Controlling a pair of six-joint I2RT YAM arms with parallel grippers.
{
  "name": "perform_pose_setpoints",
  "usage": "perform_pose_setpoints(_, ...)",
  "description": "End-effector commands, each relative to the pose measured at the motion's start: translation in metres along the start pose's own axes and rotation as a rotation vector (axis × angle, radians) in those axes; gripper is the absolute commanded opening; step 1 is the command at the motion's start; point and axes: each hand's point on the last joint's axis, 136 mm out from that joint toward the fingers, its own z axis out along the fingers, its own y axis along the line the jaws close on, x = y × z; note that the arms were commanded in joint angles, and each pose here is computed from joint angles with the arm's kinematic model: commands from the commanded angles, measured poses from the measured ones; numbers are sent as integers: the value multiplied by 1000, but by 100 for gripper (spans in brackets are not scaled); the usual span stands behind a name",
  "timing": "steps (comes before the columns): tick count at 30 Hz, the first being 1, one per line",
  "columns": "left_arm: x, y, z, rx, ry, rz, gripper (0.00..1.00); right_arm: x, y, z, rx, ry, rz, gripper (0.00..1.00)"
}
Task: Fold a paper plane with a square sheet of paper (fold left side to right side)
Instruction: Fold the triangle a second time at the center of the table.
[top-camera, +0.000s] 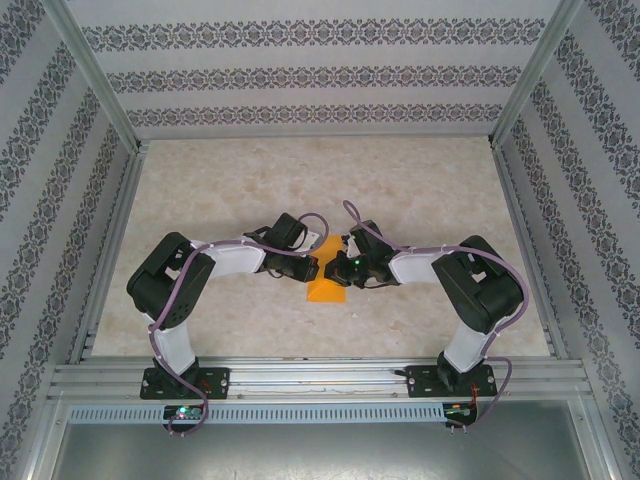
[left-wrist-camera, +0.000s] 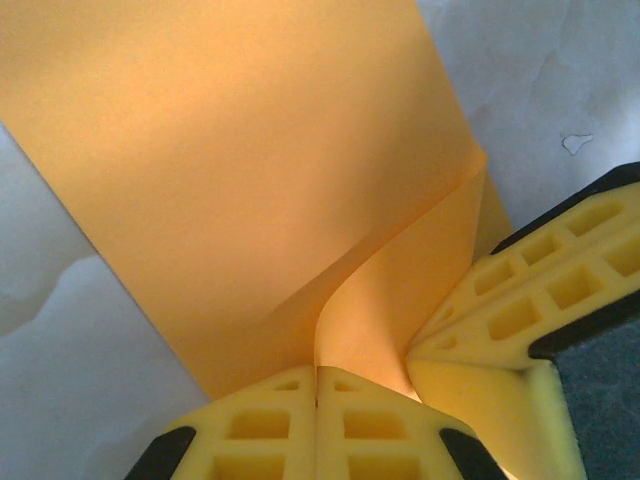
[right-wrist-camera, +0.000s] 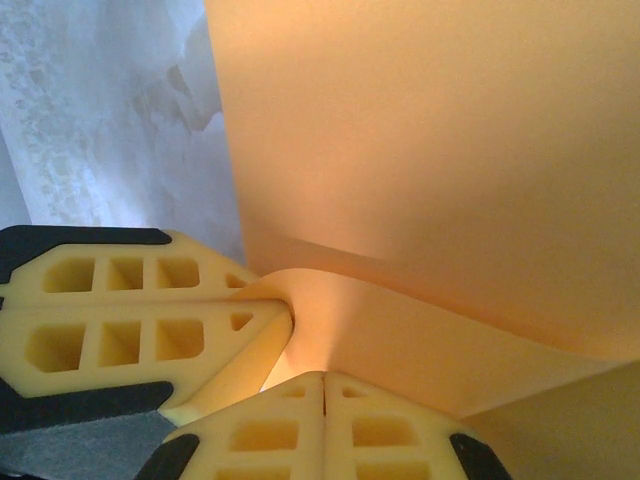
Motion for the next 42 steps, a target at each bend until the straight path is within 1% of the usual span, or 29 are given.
perform_pose_setpoints(1, 36, 19, 15, -56, 111, -21, 0, 9, -20, 6, 67, 20, 6, 0)
perform_pose_setpoints(7, 35, 18, 14, -52, 104, -21, 0, 13, -29, 6, 96, 30, 21, 0)
perform_pose_setpoints(8, 34, 18, 14, -52, 103, -21, 1, 15, -30, 6, 99, 33, 24, 0)
perform_pose_setpoints(11, 30, 16, 10, -56, 89, -19, 7, 17, -34, 7, 109, 36, 32, 0)
perform_pose_setpoints(14, 17, 11, 0, -58, 49, -14, 13, 18, -37, 7, 114, 39, 36, 0)
perform_pose_setpoints(17, -2, 4, -18, -56, -10, -14, 22, 19, -37, 7, 115, 39, 37, 0)
perform_pose_setpoints(21, -24, -3, -49, -56, -87, -20, 30, 18, -37, 6, 113, 37, 32, 0)
perform_pose_setpoints(23, -27, -6, -61, -56, -104, -26, 30, 18, -36, 6, 109, 37, 30, 0)
perform_pose_setpoints(26, -21, -13, -74, -41, -86, -44, 30, 17, -35, 6, 106, 34, 27, 0)
perform_pose_setpoints(29, -6, -24, -79, 15, -52, -95, 24, 18, -34, 6, 102, 35, 26, 0)
perform_pose_setpoints(33, 13, -41, -77, 136, -18, -203, 18, 18, -33, 6, 99, 36, 22, 0)
perform_pose_setpoints(37, 20, -57, -69, 251, 10, -308, 14, 19, -34, 7, 100, 42, 23, 0)
perform_pose_setpoints(39, 20, -61, -64, 285, 18, -334, 13, 21, -35, 7, 103, 47, 25, 0)
perform_pose_setpoints(42, 17, -61, -56, 300, 24, -355, 12, 22, -36, 7, 106, 49, 26, 0)
